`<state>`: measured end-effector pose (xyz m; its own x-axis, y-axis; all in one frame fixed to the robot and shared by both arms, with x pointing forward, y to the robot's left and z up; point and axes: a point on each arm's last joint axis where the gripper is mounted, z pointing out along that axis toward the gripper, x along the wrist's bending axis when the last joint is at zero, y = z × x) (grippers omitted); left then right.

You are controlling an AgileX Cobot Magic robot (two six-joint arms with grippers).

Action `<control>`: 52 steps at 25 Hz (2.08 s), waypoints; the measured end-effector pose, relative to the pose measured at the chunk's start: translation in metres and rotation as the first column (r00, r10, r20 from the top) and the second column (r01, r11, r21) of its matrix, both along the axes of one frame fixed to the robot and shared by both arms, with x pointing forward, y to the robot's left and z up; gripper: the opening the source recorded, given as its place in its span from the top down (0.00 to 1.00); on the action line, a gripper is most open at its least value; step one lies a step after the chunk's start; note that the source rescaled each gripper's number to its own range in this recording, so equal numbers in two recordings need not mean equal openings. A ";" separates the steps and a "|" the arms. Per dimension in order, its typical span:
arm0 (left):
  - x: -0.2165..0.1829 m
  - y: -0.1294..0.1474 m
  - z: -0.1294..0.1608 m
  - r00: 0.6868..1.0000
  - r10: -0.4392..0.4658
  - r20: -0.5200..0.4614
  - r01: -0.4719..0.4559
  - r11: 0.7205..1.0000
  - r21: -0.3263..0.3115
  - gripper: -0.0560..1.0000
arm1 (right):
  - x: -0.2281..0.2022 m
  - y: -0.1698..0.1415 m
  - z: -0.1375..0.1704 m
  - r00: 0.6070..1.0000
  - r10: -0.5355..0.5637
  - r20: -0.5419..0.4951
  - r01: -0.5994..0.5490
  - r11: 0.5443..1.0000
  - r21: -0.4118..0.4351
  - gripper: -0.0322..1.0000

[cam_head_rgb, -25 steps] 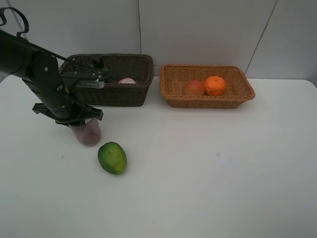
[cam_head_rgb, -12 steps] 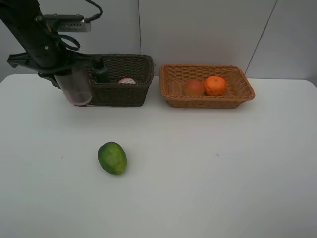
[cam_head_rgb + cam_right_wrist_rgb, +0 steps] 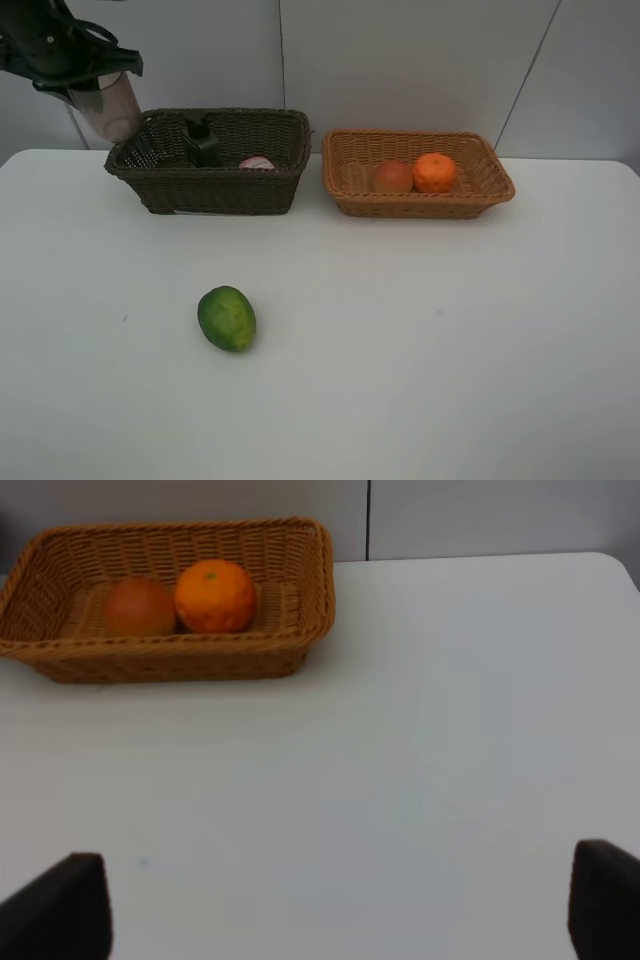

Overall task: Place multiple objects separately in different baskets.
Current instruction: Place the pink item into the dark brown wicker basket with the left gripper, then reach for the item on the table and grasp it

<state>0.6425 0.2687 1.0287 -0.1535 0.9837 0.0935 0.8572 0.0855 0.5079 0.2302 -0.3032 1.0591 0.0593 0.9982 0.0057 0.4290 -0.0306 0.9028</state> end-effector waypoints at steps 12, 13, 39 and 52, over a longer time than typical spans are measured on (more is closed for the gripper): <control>0.036 -0.005 -0.071 0.998 -0.062 0.030 0.063 0.998 -0.019 0.94 | 0.000 0.000 0.000 1.000 0.000 0.000 0.000 1.000 0.000 0.00; 0.037 -0.005 -0.073 0.997 -0.064 0.030 0.065 0.998 -0.018 0.94 | 0.000 0.000 0.000 1.000 0.000 0.000 0.000 1.000 0.000 0.00; -0.033 -0.032 -0.002 0.997 -0.074 -0.020 0.073 0.996 -0.059 0.00 | 0.000 0.000 0.000 1.000 0.000 0.000 0.000 1.000 0.000 0.00; -0.132 -0.104 -0.047 0.930 -0.253 -0.265 0.206 0.959 -0.193 0.00 | 0.000 0.000 0.000 1.000 0.000 0.000 0.000 1.000 0.000 0.00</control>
<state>0.5102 0.1643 0.9814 0.0881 0.9942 -0.0613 0.9692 -0.0714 0.2357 0.2302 -0.3032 1.0591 0.0593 0.9982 0.0057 0.4290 -0.0306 0.9028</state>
